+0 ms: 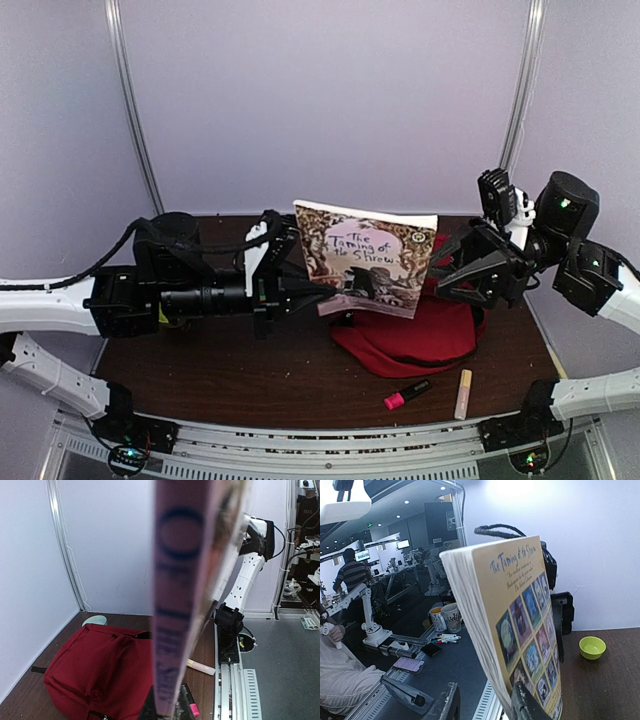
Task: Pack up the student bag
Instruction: Pass from the left arm to the right
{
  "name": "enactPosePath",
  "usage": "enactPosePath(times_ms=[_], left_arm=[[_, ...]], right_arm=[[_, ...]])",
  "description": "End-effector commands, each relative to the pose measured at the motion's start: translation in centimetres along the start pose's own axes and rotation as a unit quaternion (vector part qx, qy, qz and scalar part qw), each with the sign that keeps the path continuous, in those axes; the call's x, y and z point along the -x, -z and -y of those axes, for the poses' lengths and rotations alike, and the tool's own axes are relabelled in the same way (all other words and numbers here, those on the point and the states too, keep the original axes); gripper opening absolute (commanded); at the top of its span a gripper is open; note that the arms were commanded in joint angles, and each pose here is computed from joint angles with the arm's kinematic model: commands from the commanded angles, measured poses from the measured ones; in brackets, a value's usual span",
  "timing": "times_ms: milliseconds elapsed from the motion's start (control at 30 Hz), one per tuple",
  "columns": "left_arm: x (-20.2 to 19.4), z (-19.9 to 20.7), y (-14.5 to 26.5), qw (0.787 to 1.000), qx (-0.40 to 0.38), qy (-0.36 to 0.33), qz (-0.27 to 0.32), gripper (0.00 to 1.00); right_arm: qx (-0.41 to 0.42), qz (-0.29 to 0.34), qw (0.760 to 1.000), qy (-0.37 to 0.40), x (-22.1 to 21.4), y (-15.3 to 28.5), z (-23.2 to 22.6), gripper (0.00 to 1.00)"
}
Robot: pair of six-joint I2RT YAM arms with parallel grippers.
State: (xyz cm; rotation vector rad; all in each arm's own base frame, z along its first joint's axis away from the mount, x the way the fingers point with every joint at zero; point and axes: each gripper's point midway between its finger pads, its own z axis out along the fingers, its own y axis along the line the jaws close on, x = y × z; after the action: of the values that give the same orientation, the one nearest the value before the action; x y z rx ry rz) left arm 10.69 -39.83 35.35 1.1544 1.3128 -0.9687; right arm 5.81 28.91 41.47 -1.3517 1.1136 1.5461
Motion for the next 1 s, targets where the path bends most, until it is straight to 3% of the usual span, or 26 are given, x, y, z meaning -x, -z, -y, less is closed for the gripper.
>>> enactPosePath(times_ms=[0,67,233,300,400,600,800,867,967], left_arm=[[3.0,-1.9,1.2,0.997,0.051,0.010,0.056,0.00],[3.1,-1.8,1.2,0.997,0.047,0.008,0.057,0.00],[3.7,-1.1,1.3,0.997,0.029,0.006,0.071,0.00],[3.9,-1.0,1.3,0.997,0.024,0.006,0.075,0.00],[3.8,-0.9,1.2,0.997,0.022,0.005,0.071,0.00],[3.8,-0.5,0.7,0.997,0.010,0.003,0.072,0.00],[3.7,-0.2,-0.3,0.997,-0.003,0.004,0.071,0.00],[3.7,0.0,-0.7,0.997,-0.010,0.004,0.071,0.00],[3.5,0.1,-1.1,0.997,-0.013,0.006,0.070,0.00]], right_arm=[[-0.021,-0.042,0.999,-0.014,-2.0,0.9,0.1,0.38],[-0.058,-0.052,0.997,-0.011,-2.6,1.3,1.0,0.44],[-0.163,-0.049,0.985,-0.004,-2.9,2.2,4.5,0.82],[-0.184,-0.037,0.982,0.002,-2.4,2.5,5.2,0.89],[-0.202,-0.009,0.979,0.018,-1.1,2.7,5.6,0.96],[-0.218,0.019,0.976,0.020,0.2,2.3,7.2,0.97],[-0.162,0.030,0.986,0.007,0.7,0.5,6.8,0.85],[-0.151,0.028,0.988,0.002,0.6,0.1,6.8,0.66],[-0.129,0.026,0.991,0.000,0.6,-0.2,6.3,0.19]])
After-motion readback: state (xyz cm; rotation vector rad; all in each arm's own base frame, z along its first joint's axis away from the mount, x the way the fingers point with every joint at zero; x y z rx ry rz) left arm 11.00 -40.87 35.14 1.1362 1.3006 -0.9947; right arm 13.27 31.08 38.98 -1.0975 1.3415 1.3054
